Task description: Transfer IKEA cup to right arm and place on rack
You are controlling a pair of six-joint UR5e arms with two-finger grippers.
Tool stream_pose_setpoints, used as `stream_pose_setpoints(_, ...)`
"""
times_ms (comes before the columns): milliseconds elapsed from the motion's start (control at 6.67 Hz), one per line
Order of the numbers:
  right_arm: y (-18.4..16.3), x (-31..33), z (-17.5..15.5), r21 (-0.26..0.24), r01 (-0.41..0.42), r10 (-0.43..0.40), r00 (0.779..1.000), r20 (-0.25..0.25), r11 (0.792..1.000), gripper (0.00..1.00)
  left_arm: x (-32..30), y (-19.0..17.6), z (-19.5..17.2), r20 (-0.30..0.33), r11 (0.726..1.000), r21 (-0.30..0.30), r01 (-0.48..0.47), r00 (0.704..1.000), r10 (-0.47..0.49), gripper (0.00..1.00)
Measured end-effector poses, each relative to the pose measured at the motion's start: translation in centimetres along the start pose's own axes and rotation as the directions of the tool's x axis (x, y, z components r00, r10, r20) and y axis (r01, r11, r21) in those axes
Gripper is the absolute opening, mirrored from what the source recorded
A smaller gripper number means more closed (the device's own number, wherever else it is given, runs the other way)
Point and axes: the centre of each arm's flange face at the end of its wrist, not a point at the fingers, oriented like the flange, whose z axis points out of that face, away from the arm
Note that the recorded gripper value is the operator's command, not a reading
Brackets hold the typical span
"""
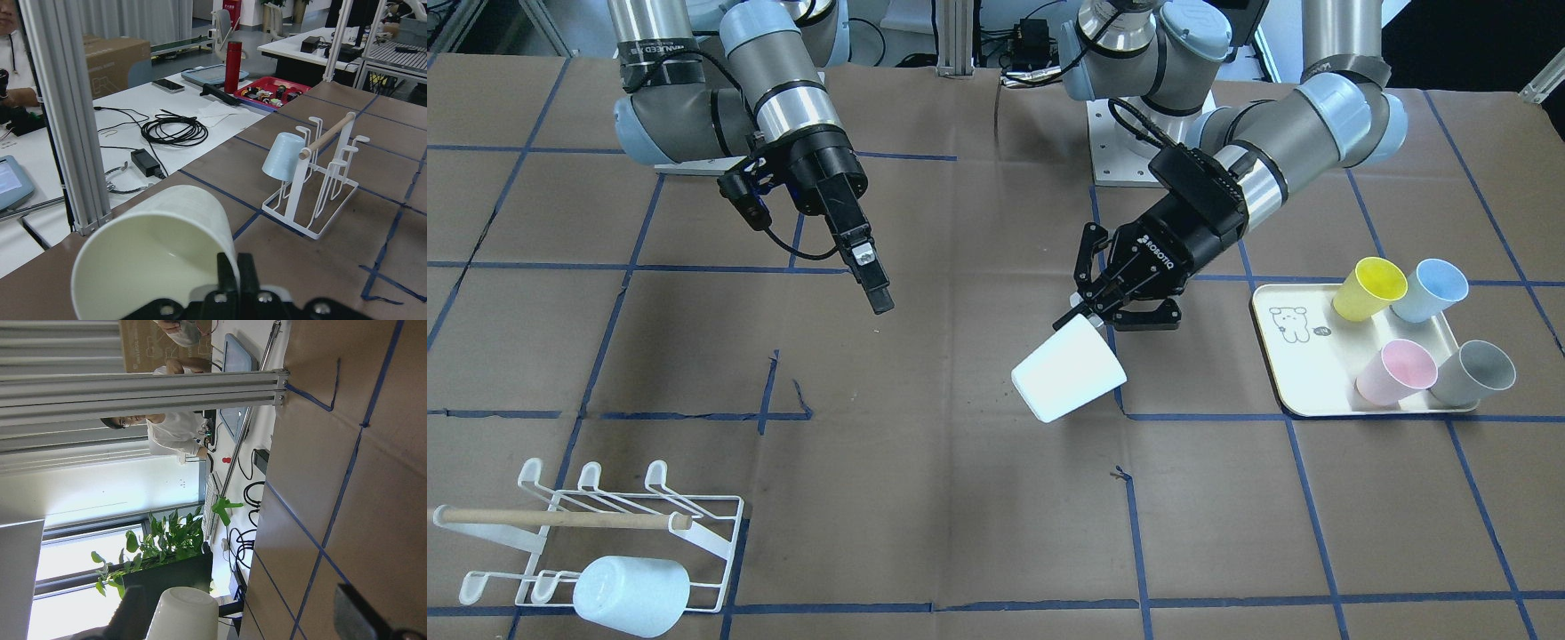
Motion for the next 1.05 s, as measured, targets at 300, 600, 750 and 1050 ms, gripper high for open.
stream_pose_setpoints(300,0.1,-0.1,1.0,-0.006,-0.031,0.030,0.997,-0.073,1.000,1.00,1.6,2.7,0.6,-0.048,0.999,0.031,0.009,0.999,-0.008,0.03)
stream_pose_setpoints(600,1.1,-0.5,2.2,-0.028,-0.040,0.036,0.991,-0.131,0.999,0.98,1.8,4.1,1.3,-0.071,0.997,0.066,0.025,0.997,-0.020,0.04)
stream_pose_setpoints(750,1.6,-0.9,2.7,-0.033,-0.054,0.048,0.987,-0.151,0.998,0.98,2.1,4.0,1.5,-0.070,0.996,0.082,0.038,0.997,-0.032,0.04)
stream_pose_setpoints(1050,2.6,-1.4,3.6,-0.031,-0.115,0.108,0.979,-0.171,0.993,0.98,2.9,4.1,2.2,-0.082,0.995,0.089,0.047,0.996,-0.039,0.05)
